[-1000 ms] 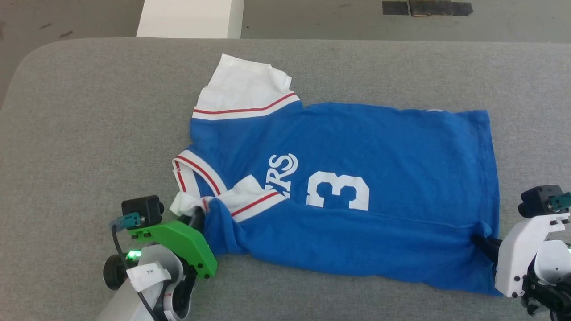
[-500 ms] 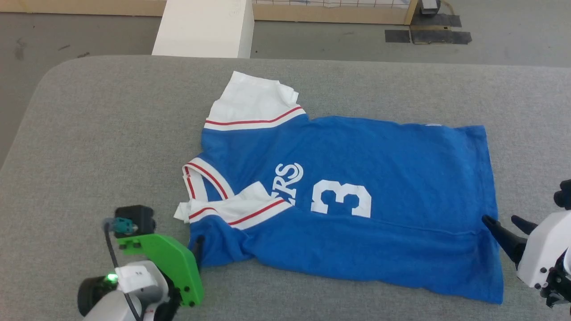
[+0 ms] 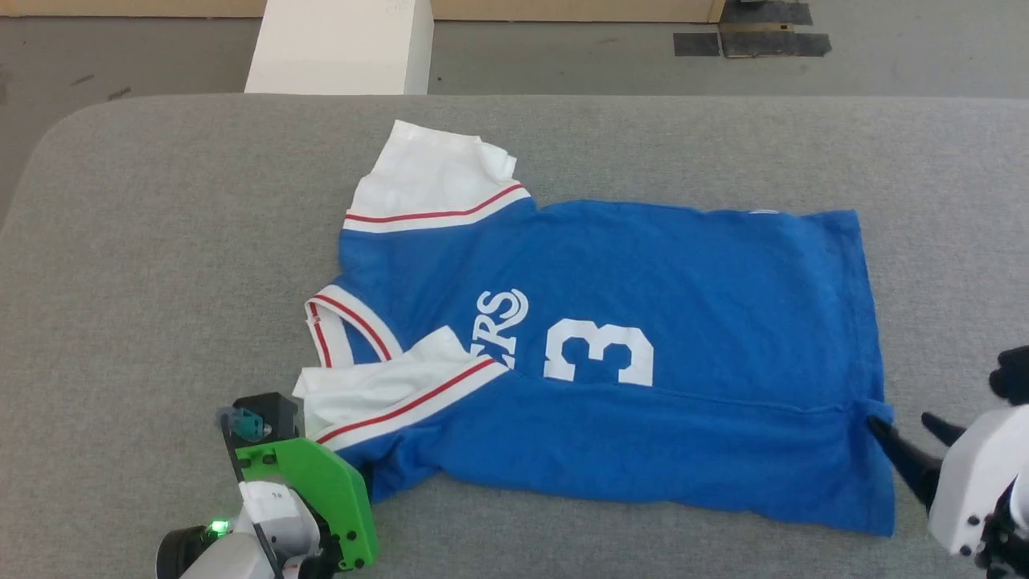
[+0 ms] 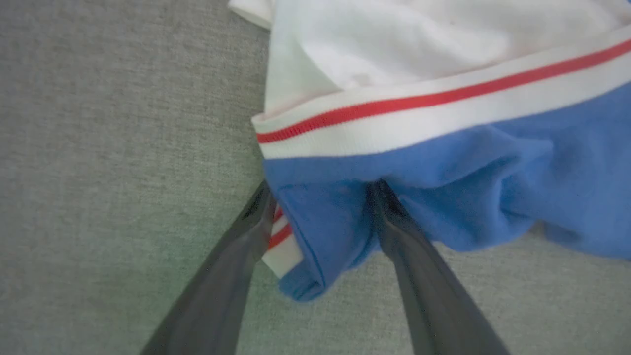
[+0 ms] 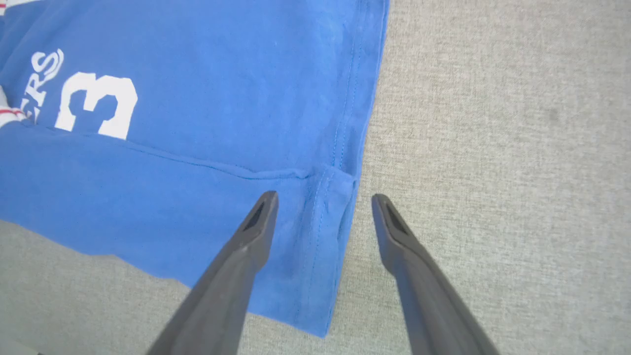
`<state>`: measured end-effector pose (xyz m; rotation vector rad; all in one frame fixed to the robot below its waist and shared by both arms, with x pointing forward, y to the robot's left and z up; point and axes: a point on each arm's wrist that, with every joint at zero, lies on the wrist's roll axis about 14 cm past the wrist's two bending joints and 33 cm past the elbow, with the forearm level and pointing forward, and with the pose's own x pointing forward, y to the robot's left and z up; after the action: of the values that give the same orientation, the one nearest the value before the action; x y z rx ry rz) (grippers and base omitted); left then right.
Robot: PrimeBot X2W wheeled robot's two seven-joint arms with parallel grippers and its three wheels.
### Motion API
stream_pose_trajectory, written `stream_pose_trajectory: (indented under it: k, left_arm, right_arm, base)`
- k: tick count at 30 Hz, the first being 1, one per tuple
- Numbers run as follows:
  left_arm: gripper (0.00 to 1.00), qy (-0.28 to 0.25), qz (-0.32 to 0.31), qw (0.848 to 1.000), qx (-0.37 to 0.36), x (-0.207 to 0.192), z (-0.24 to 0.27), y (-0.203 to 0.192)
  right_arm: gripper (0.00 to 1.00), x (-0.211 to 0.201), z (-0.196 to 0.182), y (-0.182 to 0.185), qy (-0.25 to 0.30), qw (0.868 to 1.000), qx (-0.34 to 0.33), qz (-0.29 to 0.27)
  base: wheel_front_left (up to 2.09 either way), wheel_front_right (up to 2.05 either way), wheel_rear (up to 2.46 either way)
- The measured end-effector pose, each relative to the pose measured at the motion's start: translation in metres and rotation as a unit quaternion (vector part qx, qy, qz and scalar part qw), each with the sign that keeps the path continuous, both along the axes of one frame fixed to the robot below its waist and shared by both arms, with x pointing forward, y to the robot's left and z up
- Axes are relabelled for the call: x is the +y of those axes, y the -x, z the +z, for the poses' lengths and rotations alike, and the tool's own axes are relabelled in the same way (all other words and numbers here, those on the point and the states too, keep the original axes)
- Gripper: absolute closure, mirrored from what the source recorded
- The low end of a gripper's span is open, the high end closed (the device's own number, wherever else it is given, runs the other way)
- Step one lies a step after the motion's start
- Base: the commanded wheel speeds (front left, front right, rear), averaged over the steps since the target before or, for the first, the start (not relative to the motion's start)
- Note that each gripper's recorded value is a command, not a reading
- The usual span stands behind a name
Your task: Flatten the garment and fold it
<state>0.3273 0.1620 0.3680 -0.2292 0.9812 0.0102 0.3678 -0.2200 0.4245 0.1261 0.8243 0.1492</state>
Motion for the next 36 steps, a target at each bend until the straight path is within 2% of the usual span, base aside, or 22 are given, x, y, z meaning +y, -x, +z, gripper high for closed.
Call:
stream_pose_trajectory:
  k: [1, 7, 14, 21, 22, 23, 29, 33, 36]
  left_arm:
    - [1.0, 0.003, 0.002, 1.0, -0.006, -0.001, 0.0, -0.002]
    - [1.0, 0.031, 0.025, 0.998, -0.052, -0.005, 0.012, -0.014]
    - [1.0, 0.058, 0.035, 0.993, -0.098, -0.011, 0.035, -0.019]
    - [1.0, 0.062, 0.04, 0.993, -0.095, -0.012, 0.038, -0.012]
    - [1.0, 0.062, 0.041, 0.993, -0.093, -0.011, 0.038, -0.011]
    - [1.0, 0.061, 0.042, 0.993, -0.092, -0.01, 0.037, -0.01]
    - [1.0, 0.057, 0.051, 0.992, -0.103, -0.001, 0.044, -0.008]
    - [1.0, 0.042, 0.068, 0.991, -0.108, 0.016, 0.053, -0.001]
    - [1.0, 0.043, 0.079, 0.992, -0.094, 0.022, 0.053, 0.014]
  right_arm:
    - [0.0, 0.001, -0.002, 0.004, 0.003, 1.0, 0.004, 0.003]
    - [0.0, 0.01, -0.019, 0.032, 0.039, 0.997, 0.053, 0.034]
    - [0.0, 0.009, -0.038, 0.037, 0.109, 0.99, 0.079, 0.051]
    - [0.0, 0.016, -0.058, 0.032, 0.114, 0.987, 0.097, 0.061]
    - [0.6, 0.017, -0.059, 0.03, 0.11, 0.987, 0.097, 0.061]
    - [0.98, 0.019, -0.058, 0.028, 0.108, 0.988, 0.094, 0.064]
    - [1.0, 0.022, -0.042, 0.019, 0.072, 0.993, 0.069, 0.057]
    - [1.0, 0.003, -0.019, 0.02, 0.077, 0.994, 0.056, 0.047]
    - [1.0, -0.009, -0.016, 0.034, 0.079, 0.993, 0.074, 0.039]
  base:
    - [0.0, 0.0, 0.0]
    - [0.0, 0.0, 0.0]
    - [0.0, 0.0, 0.0]
    - [0.0, 0.0, 0.0]
    - [0.0, 0.0, 0.0]
    - [0.0, 0.0, 0.0]
    - [0.0, 0.0, 0.0]
    - [0.0, 0.0, 0.0]
    - [0.0, 0.0, 0.0]
